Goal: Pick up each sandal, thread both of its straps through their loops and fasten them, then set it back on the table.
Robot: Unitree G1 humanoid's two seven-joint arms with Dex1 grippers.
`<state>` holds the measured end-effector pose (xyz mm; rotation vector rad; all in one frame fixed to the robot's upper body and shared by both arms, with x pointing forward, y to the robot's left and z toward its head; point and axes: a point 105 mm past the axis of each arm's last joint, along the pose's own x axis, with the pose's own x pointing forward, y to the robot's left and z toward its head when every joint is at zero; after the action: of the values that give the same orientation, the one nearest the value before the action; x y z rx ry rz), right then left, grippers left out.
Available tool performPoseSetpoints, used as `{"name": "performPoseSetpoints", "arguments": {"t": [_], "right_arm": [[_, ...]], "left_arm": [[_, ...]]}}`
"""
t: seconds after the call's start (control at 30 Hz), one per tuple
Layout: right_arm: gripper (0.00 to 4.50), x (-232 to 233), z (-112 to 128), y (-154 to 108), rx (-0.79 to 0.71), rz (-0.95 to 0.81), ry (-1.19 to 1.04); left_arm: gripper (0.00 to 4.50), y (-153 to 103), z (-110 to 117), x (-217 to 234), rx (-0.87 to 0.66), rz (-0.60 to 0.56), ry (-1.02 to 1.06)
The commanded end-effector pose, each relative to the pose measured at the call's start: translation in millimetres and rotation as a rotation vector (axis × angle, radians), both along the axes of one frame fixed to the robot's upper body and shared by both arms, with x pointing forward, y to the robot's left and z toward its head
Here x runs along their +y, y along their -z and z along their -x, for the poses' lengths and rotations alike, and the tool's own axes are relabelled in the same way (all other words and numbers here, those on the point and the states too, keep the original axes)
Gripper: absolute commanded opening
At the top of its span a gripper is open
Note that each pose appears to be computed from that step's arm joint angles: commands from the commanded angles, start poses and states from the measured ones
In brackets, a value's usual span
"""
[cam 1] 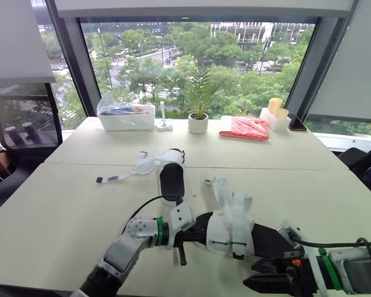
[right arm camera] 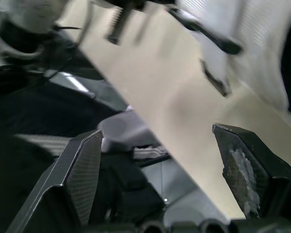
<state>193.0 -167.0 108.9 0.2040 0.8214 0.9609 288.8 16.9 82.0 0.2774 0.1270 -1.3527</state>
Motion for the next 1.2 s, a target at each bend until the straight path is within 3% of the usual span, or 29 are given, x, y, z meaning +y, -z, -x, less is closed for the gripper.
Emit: {"name": "performPoseSetpoints", "arguments": {"t": [0.03, 0.33, 0.67, 0.77, 0.97, 1.07, 1.2], "right_arm": [[3.89, -3, -14, 1, -0.071, 0.025, 0.042], [3.89, 5, -29, -6, -0.111, -0.017, 0.0], [3.89, 17, -25, -7, -0.085, -0.058, -0.066], [3.11, 18, -27, -9, -0.086, -0.068, -0.068], [0.04, 17, -32, -7, -0.075, -0.059, -0.06], [0.01, 17, -28, 2, -0.036, -0.027, -0.07], [0.01, 18, -1, 26, 0.048, 0.032, -0.14]], "left_arm": [[0.0, 0, 1, -3, -0.005, -0.01, 0.019], [0.0, 0, 1, -3, -0.006, -0.015, 0.033], [0.0, 1, 0, -2, -0.006, -0.014, 0.029], [0.0, 1, 0, -2, -0.006, -0.013, 0.025], [0.0, 1, 0, -3, -0.008, -0.011, 0.021], [0.0, 1, 1, -3, -0.005, -0.01, 0.018], [0.0, 1, 2, -3, -0.006, -0.012, 0.016]]}}
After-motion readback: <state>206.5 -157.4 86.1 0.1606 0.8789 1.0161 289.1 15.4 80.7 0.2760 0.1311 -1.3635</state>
